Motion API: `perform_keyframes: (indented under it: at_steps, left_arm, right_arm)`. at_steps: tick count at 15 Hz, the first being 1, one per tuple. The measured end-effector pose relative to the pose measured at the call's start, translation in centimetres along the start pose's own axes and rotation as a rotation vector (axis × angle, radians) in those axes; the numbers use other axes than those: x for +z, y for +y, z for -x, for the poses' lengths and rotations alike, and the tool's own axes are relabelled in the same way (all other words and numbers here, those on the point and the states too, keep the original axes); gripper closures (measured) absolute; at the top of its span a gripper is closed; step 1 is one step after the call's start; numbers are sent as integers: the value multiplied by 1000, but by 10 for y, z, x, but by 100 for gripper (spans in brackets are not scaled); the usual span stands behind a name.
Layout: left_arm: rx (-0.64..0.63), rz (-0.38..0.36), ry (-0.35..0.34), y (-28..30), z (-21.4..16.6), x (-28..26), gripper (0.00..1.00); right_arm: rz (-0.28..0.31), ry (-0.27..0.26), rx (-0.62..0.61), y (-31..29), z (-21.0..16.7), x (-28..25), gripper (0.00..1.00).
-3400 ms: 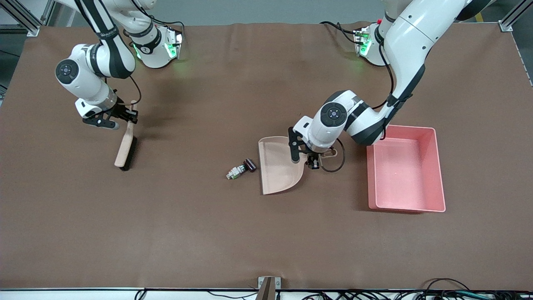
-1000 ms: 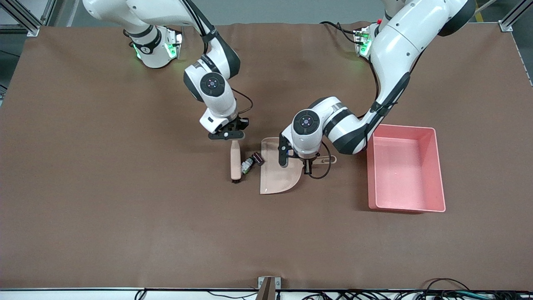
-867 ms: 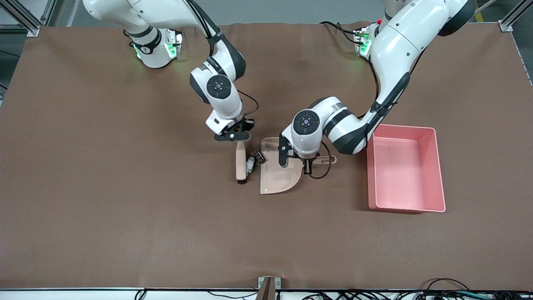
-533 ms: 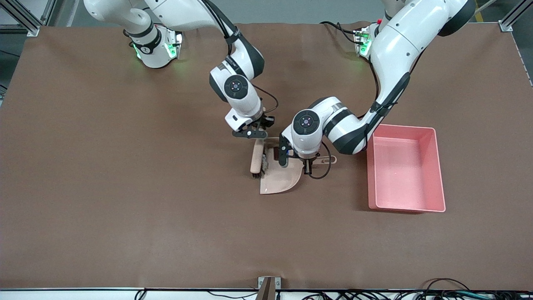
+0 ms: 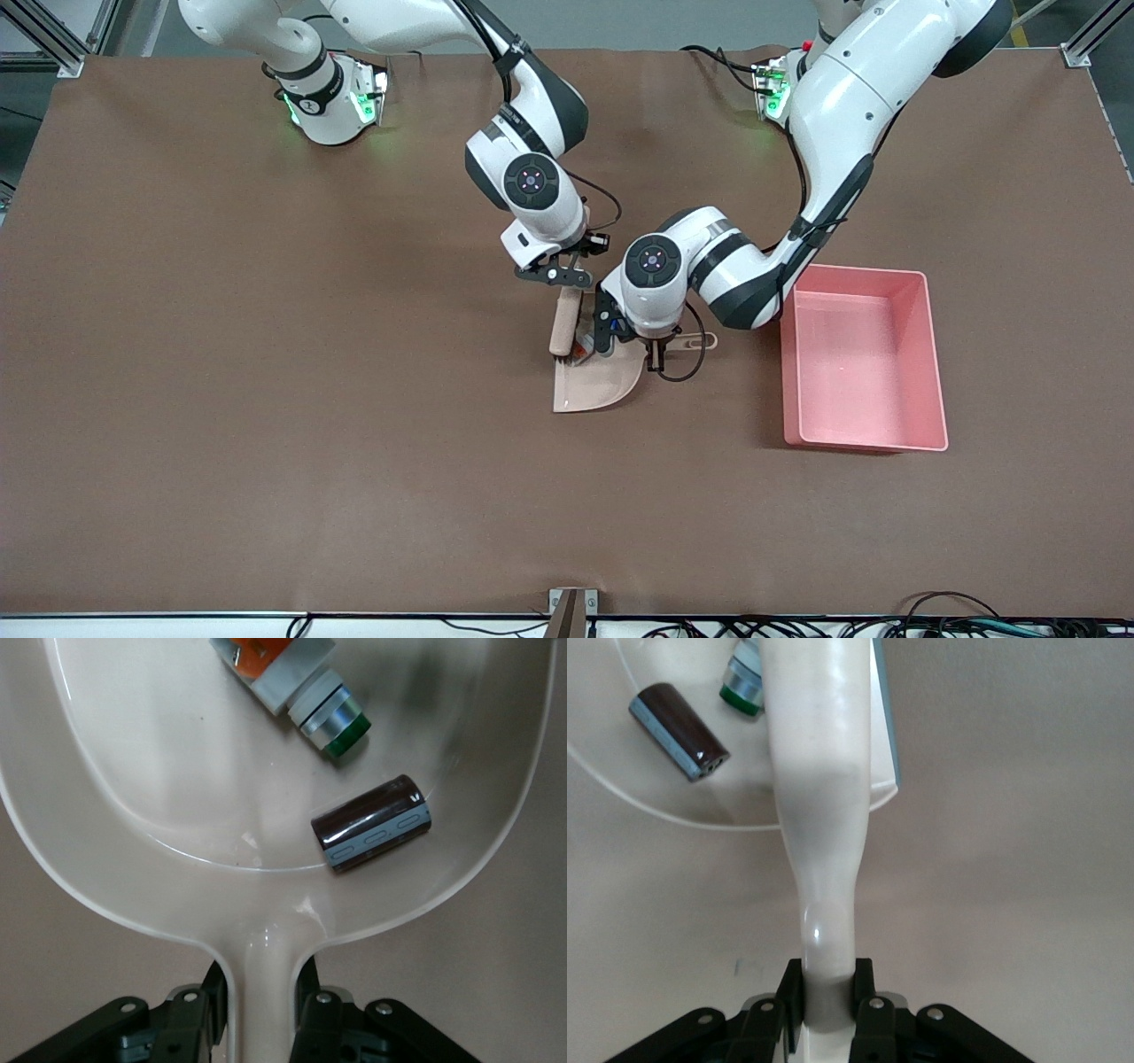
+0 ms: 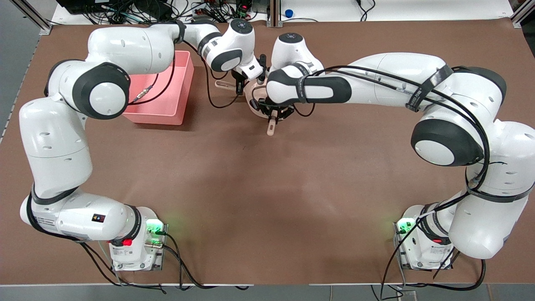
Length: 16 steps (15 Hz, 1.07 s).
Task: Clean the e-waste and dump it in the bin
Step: 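Sweep the capacitor and switch into the dustpan with the brush, then lift the brush away from the dustpan with the right gripper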
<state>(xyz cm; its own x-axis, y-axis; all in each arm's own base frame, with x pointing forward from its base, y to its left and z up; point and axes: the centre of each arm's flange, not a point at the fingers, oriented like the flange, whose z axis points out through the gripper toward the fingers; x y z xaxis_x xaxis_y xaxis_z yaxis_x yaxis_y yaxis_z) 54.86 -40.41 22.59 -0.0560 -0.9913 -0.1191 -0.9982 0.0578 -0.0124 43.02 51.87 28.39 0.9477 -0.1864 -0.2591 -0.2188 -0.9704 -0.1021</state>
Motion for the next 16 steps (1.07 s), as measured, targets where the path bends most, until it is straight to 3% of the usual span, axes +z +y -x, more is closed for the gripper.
perform_keyframes:
  at_steps: [4,8,12,14,16]
  left_arm:
    - [11,-16,19,-3,-1,-2,67]
    - [12,-41,50,-5,-4,-5,67]
    - [16,-86,108,-8,-12,-13,67]
    - [17,-101,126,-10,-13,-16,67]
    - [19,-112,143,-12,-16,-23,67]
  right_arm:
    - [37,-26,-25,5,-3,-2,74]
    - [68,-29,10,42,-49,-19,74]
    - [115,12,43,132,-109,-68,74]
    - [112,55,44,189,-120,-86,74]
    - [94,59,17,251,-119,-96,74]
